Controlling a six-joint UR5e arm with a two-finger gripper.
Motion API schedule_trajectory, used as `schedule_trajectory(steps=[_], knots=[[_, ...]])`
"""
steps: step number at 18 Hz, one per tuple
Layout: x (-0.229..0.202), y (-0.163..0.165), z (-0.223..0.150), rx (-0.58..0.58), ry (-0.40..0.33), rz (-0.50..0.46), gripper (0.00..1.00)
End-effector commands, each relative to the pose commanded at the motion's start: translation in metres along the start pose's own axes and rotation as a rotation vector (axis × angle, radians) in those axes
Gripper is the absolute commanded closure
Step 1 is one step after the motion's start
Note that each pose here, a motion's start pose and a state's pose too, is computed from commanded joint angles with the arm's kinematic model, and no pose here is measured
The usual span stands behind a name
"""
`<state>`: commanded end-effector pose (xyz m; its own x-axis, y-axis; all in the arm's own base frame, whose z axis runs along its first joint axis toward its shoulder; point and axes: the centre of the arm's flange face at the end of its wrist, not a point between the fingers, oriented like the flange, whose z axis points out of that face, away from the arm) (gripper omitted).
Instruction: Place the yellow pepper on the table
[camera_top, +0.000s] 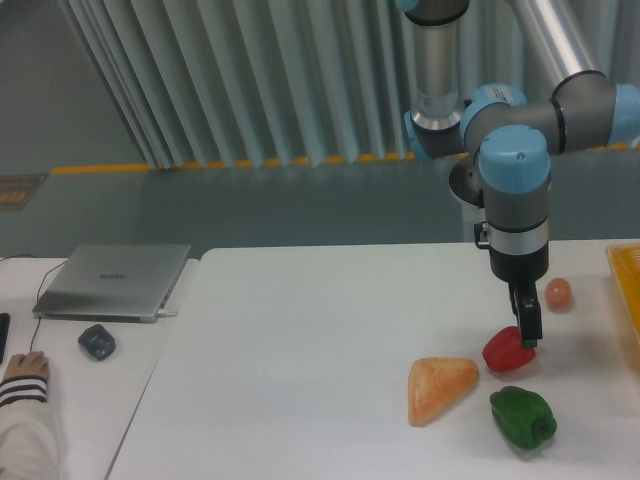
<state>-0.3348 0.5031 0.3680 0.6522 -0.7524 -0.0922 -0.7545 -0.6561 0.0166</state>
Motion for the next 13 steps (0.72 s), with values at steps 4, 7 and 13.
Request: schedule_trajectory(steps=[4,7,13], knots=[[0.001,0.017,-0.002,0.133,-0.029,-0.059,0.0],[0.003,0.029,-0.005,0.007,-0.038,-0.052,0.0],[0.004,0.056,-0.001,-0.051,-0.015,0.065,0.0]])
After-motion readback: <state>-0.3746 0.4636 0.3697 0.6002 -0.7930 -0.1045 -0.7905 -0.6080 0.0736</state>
